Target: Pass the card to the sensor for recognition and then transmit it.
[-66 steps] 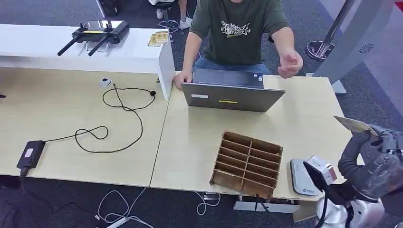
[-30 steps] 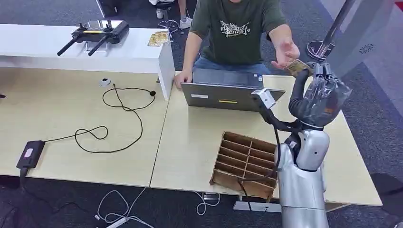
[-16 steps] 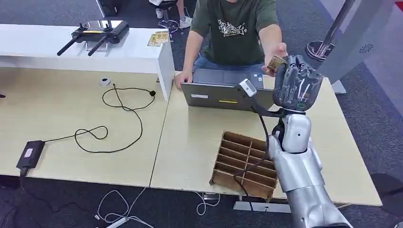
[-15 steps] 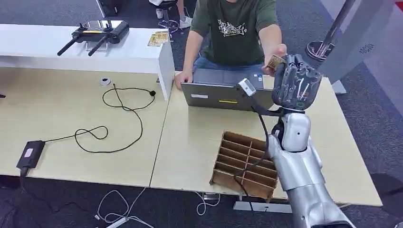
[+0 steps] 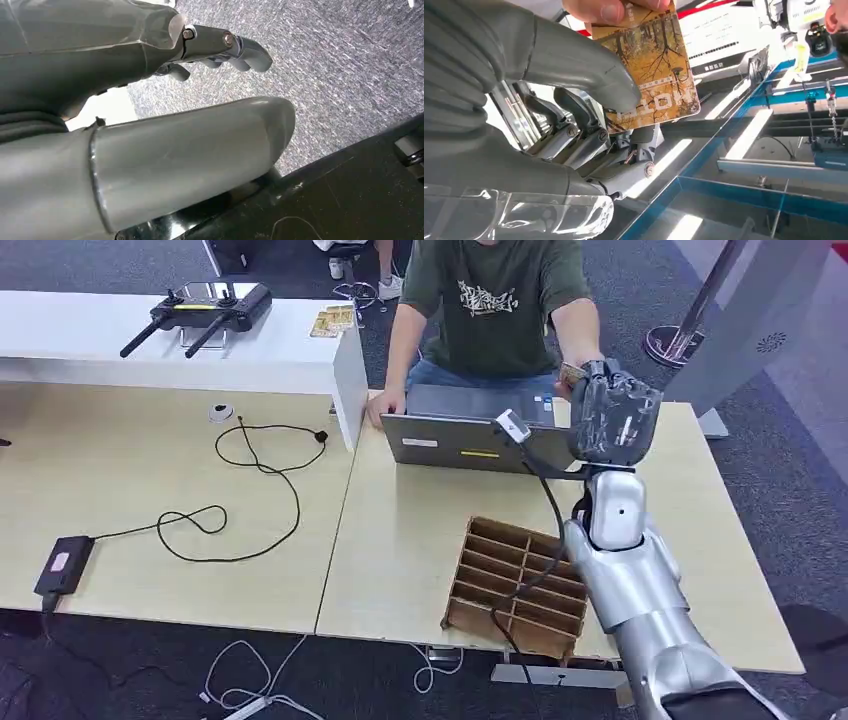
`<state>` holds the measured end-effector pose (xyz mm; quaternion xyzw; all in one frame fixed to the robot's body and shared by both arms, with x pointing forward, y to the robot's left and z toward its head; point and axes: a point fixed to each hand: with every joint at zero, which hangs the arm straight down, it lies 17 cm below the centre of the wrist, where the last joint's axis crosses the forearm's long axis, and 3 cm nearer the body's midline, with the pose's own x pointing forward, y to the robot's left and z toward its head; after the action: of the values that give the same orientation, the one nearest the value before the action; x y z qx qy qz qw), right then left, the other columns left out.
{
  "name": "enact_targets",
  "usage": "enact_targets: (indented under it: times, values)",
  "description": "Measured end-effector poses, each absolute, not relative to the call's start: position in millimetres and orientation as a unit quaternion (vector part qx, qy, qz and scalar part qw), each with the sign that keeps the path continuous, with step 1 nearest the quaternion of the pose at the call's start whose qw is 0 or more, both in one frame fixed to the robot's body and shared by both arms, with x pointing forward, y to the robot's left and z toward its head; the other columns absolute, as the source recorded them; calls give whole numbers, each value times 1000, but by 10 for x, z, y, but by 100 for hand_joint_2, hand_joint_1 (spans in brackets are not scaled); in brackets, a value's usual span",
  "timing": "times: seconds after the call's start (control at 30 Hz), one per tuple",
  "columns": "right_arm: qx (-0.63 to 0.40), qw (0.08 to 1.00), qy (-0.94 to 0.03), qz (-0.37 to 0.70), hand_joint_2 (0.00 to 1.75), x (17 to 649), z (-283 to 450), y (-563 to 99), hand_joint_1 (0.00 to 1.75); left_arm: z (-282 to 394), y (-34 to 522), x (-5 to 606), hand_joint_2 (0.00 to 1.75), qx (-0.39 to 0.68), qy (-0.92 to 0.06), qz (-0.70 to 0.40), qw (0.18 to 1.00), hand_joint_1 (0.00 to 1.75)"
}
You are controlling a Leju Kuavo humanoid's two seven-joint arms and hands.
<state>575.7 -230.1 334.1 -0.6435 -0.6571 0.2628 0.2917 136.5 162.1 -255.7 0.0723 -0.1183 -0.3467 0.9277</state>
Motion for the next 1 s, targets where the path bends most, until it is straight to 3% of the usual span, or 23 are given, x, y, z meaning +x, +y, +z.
enact_targets:
  times: [0.07, 0.1, 0.13, 1.0]
  values:
    - [-644, 293, -655, 265, 175, 5764, 3319, -2317, 175, -2557, 1623, 1368, 0, 73, -119, -347, 928, 0]
    - [-645, 293, -654, 266, 175, 5767, 3308, -2323, 31, -2557, 1623, 1369, 0, 73, -119, -347, 927, 0]
    - [-645, 294, -653, 267, 175, 5769, 3301, -2329, 2, -2557, 1624, 1369, 0, 73, -119, -348, 927, 0]
    - [-641, 284, -664, 260, 175, 5644, 3309, -2389, 0, -2548, 1598, 1381, 0, 76, -123, -346, 927, 0]
